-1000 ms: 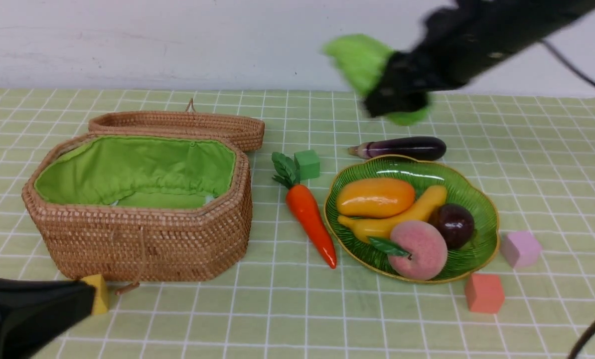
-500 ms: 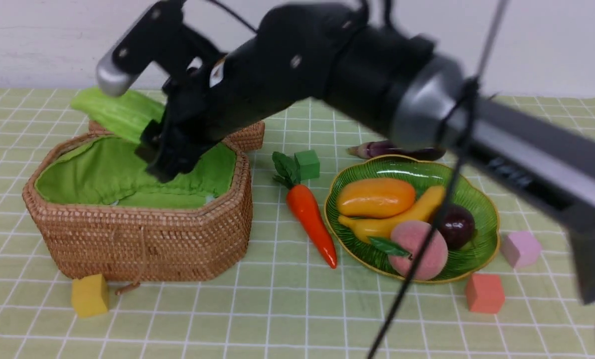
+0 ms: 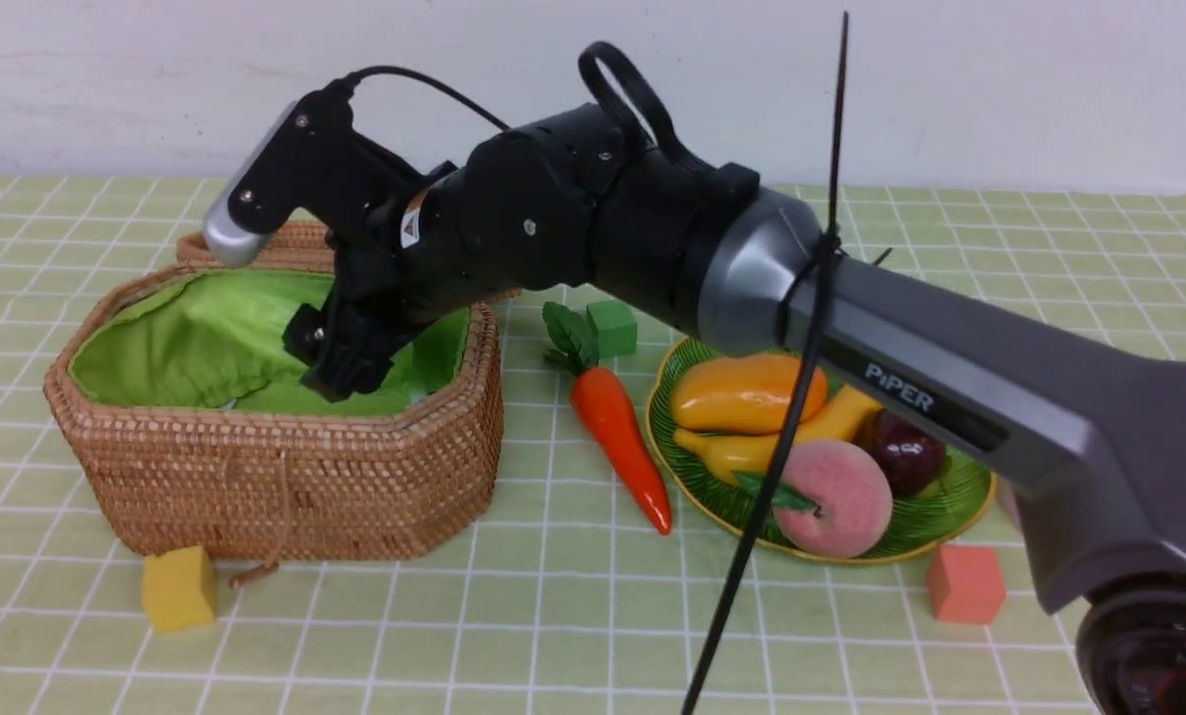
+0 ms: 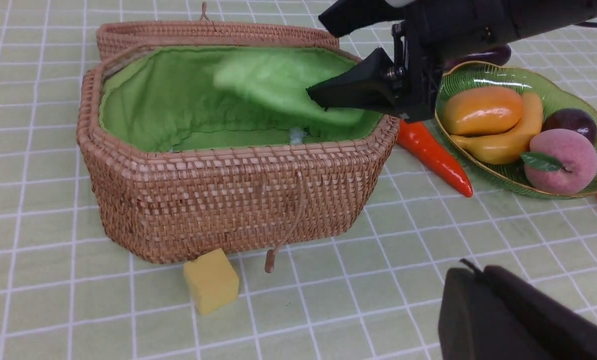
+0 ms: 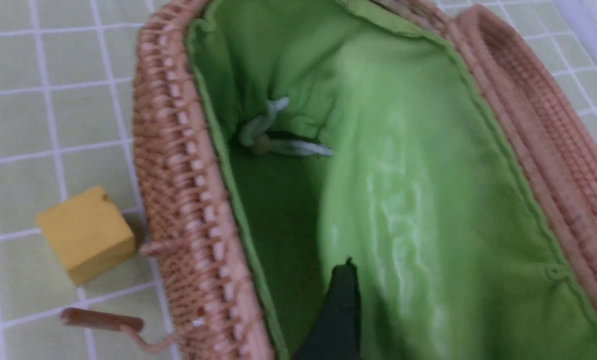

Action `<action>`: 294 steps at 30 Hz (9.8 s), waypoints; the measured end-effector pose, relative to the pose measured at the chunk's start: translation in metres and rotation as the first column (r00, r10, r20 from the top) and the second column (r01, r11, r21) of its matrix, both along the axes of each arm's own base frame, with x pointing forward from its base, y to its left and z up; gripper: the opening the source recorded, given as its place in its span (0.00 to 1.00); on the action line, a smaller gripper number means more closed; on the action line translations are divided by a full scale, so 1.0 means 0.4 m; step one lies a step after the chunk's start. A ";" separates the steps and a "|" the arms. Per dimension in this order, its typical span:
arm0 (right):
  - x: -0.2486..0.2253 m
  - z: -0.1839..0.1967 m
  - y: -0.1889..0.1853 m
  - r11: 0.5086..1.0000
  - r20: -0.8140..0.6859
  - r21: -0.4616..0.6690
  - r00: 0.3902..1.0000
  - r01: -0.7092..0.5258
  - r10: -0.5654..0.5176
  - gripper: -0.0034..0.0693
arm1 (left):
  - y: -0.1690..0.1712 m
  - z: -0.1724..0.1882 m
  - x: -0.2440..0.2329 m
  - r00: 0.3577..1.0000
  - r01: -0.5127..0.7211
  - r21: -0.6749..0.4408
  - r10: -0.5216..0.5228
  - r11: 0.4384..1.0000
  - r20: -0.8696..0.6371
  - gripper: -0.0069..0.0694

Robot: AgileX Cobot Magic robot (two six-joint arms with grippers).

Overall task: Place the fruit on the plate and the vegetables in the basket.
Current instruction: Take a chayote with your right arm and place it on the basket on the left, then grab an eggplant with your right arm and place it in the basket on the left, then use the right arm to grab a carrot and put it into the left basket

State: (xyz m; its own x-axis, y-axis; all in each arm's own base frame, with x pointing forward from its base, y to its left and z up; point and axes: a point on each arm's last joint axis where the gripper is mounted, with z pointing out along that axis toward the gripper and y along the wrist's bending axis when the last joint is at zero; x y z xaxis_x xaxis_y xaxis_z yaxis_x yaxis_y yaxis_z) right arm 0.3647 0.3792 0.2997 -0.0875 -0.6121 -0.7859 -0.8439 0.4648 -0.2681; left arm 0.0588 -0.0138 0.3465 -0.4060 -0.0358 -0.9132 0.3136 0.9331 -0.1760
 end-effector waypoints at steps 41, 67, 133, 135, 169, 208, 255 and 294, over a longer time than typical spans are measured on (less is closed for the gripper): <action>0.359 -0.091 -0.777 0.786 -0.175 -0.285 0.777 0.549 -0.605 0.79 | -0.143 0.060 0.069 0.937 0.282 -0.099 -0.251 0.954 0.242 0.10; 0.433 -0.093 -0.772 0.365 -0.557 0.090 0.351 0.927 -0.753 0.85 | -0.138 0.044 0.070 0.954 0.257 -0.070 -0.241 0.964 0.181 0.10; 0.491 -0.302 -0.857 0.918 0.043 -0.350 0.982 0.187 -0.183 0.80 | -0.132 0.029 0.070 0.966 0.234 -0.041 -0.227 0.971 0.121 0.12; 0.493 -0.308 -0.864 0.921 0.037 -0.337 0.980 0.194 -0.193 0.80 | -0.132 0.029 0.070 0.966 0.234 -0.041 -0.227 0.971 0.121 0.12; 0.495 -0.331 -0.854 0.937 0.043 -0.320 0.990 0.139 -0.133 0.60 | -0.132 0.029 0.070 0.966 0.233 -0.040 -0.227 0.972 0.122 0.10; 0.325 0.003 -0.853 0.935 -0.282 -0.238 0.902 0.263 -0.326 0.60 | -0.128 0.029 0.073 0.965 0.222 0.003 -0.220 0.975 0.139 0.10; 0.022 0.011 -0.010 1.000 -0.137 -0.018 0.990 -0.019 0.016 0.60 | 0.084 0.009 -0.019 0.974 -0.211 0.036 0.206 0.977 0.095 0.10; -0.087 0.107 -0.257 0.798 -0.459 -0.288 0.655 0.530 -0.601 0.09 | 0.018 0.011 -0.040 0.990 0.100 0.014 -0.101 0.995 0.098 0.11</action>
